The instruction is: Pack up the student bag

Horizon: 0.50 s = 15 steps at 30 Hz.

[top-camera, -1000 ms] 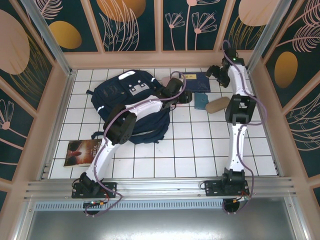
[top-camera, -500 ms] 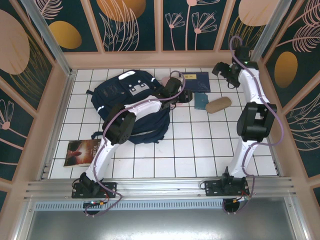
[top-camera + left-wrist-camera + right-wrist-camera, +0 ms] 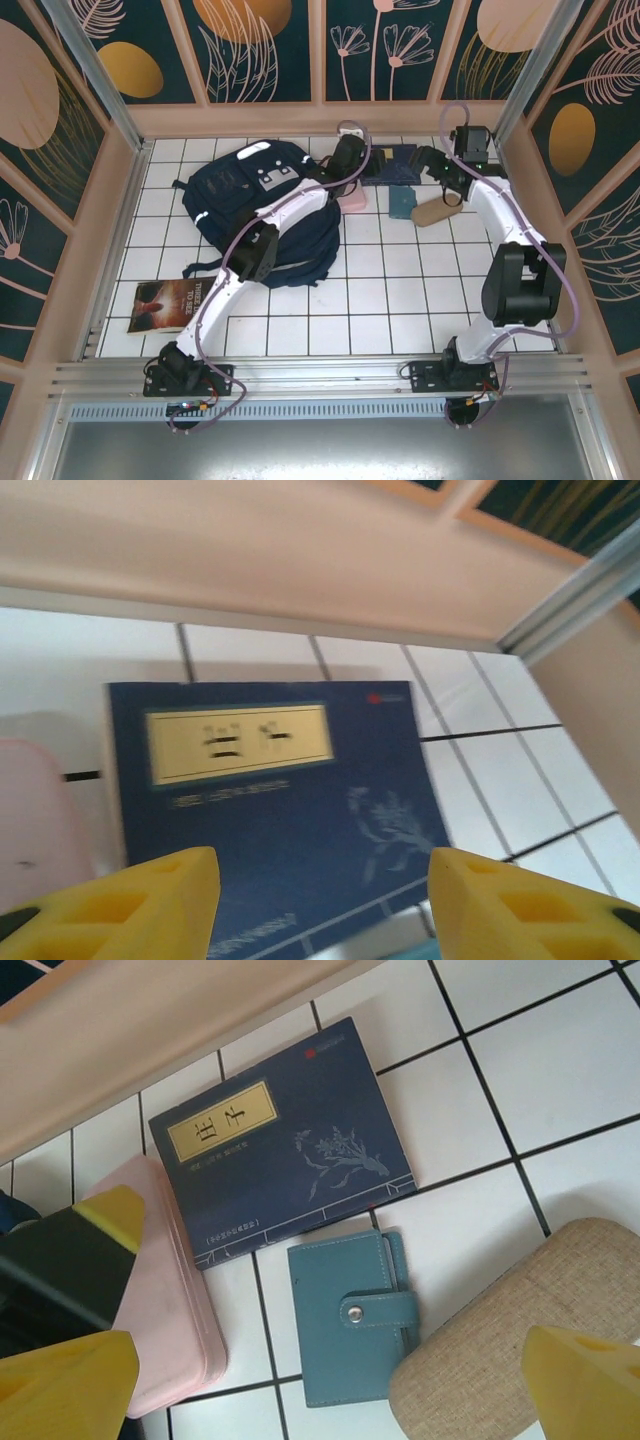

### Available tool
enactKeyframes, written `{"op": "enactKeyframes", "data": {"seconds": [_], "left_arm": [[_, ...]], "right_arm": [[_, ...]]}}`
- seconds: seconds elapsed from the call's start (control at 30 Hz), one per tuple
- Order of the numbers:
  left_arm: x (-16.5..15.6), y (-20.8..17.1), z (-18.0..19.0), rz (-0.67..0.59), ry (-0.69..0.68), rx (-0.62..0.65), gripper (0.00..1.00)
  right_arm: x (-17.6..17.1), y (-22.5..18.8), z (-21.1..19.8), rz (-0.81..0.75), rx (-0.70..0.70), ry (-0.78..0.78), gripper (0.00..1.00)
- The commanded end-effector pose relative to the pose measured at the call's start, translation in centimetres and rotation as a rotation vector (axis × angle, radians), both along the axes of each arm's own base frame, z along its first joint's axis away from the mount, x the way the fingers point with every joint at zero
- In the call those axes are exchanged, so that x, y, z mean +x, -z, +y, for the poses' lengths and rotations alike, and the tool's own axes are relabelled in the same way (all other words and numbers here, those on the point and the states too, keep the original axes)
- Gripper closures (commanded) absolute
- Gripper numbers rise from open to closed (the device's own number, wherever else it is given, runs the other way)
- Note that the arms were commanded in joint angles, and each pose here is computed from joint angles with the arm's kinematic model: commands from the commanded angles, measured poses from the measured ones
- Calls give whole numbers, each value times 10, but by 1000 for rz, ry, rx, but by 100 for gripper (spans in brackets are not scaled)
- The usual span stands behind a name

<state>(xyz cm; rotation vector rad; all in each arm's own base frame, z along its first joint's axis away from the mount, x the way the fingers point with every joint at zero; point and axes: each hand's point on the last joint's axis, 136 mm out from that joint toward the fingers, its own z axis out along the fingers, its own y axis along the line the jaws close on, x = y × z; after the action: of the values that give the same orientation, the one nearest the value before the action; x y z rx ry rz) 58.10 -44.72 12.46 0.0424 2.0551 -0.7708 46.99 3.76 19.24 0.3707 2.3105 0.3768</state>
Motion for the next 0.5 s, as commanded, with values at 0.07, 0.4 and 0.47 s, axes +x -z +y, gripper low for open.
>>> {"op": "enactKeyframes", "data": {"seconds": [0.07, 0.4, 0.47], "left_arm": [[1, 0, 16, -5, -22, 36, 42], [-39, -8, 25, 89, 61, 31, 42], [-46, -11, 28, 97, 70, 28, 42]], "right_arm": [[48, 15, 6, -78, 27, -22, 1], [155, 58, 11, -8, -3, -57, 1], [170, 69, 11, 1, -7, -70, 1]]}}
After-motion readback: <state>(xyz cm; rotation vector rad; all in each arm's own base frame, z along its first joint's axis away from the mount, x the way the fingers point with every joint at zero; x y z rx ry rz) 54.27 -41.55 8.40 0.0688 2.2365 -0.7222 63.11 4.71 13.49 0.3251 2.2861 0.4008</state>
